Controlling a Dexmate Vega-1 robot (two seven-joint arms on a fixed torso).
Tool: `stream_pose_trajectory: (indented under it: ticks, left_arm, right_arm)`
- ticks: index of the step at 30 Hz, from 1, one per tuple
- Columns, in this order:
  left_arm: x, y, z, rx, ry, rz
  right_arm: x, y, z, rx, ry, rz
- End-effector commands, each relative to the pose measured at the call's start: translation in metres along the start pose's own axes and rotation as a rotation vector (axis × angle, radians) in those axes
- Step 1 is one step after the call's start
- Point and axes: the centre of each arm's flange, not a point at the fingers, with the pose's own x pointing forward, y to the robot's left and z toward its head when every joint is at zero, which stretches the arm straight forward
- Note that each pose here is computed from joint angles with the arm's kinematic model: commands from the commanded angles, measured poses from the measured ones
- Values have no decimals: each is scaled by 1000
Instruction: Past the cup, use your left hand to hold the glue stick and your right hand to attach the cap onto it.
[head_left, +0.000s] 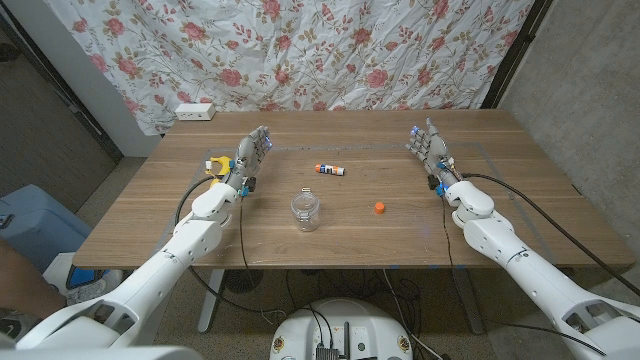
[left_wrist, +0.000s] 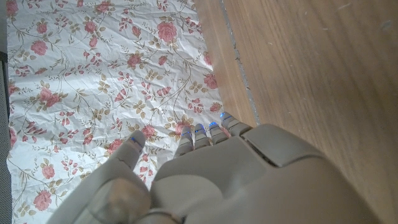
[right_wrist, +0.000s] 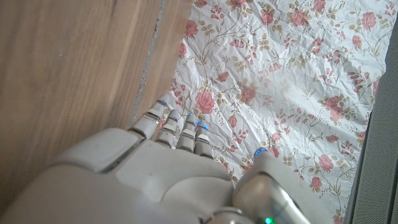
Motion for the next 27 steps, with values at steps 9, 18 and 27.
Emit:
stream_pose_trajectory:
  ticks: [9, 18, 27]
  left_arm:
    - [1, 5, 14, 94, 6, -57]
    - [6, 3, 32, 171, 16, -79]
    - [12, -4, 50, 244, 31, -77]
  right_arm:
    - [-11, 11, 0, -30, -13, -16]
    - [-12, 10, 3, -31, -14, -19]
    - [-14, 8, 9, -29, -23, -20]
